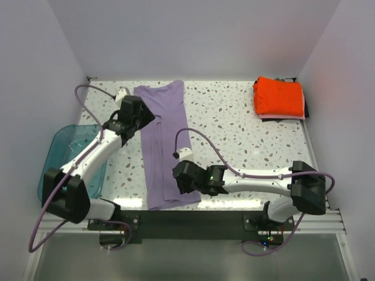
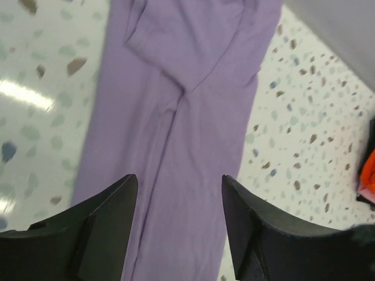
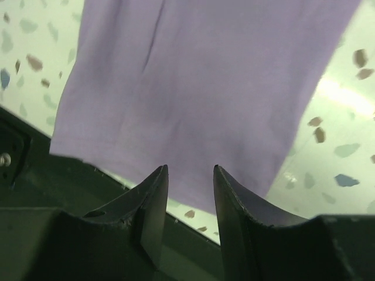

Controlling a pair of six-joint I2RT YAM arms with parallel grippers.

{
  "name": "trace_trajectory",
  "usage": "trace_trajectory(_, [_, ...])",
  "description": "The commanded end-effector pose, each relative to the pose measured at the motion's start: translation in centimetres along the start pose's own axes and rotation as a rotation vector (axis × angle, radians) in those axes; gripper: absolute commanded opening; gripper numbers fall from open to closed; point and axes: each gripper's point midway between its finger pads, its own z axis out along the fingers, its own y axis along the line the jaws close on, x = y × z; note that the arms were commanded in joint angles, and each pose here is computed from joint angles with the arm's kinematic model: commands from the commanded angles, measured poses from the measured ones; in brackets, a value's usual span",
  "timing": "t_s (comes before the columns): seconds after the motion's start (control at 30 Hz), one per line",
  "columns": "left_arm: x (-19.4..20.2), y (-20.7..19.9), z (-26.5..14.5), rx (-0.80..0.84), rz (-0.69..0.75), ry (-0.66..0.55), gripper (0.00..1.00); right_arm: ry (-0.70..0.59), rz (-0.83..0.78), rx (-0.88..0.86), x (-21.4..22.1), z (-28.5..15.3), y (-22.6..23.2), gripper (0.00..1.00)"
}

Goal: Fold and stack the t-shirts
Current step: Fold the tshirt

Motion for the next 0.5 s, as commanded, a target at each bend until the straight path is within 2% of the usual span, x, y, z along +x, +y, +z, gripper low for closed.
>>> trace_trajectory(0.0, [2.4, 5.3, -2.6, -0.122, -0.079, -0.024, 0.62, 0.008, -0.076, -0.060, 1.9, -0.3, 2.2, 0.40])
trace_trajectory(0.17, [7.1, 9.8, -5.3, -0.170, -0.043, 0.033, 0.60, 0.015, -0.137, 0.002, 3.3, 0.6, 2.4, 0.40])
trace_trajectory(0.37, [11.7, 12.7, -8.2, -0.211, -0.039, 0.113, 0.59, 0.008, -0.116, 0.140, 4.4, 0.3, -1.6, 0.47])
trace_trajectory(0.47, [13.5, 13.6, -9.1, -0.222, -0.034, 0.150, 0.59, -0.003, -0.067, 0.153, 4.3, 0.1, -2.7, 0.51])
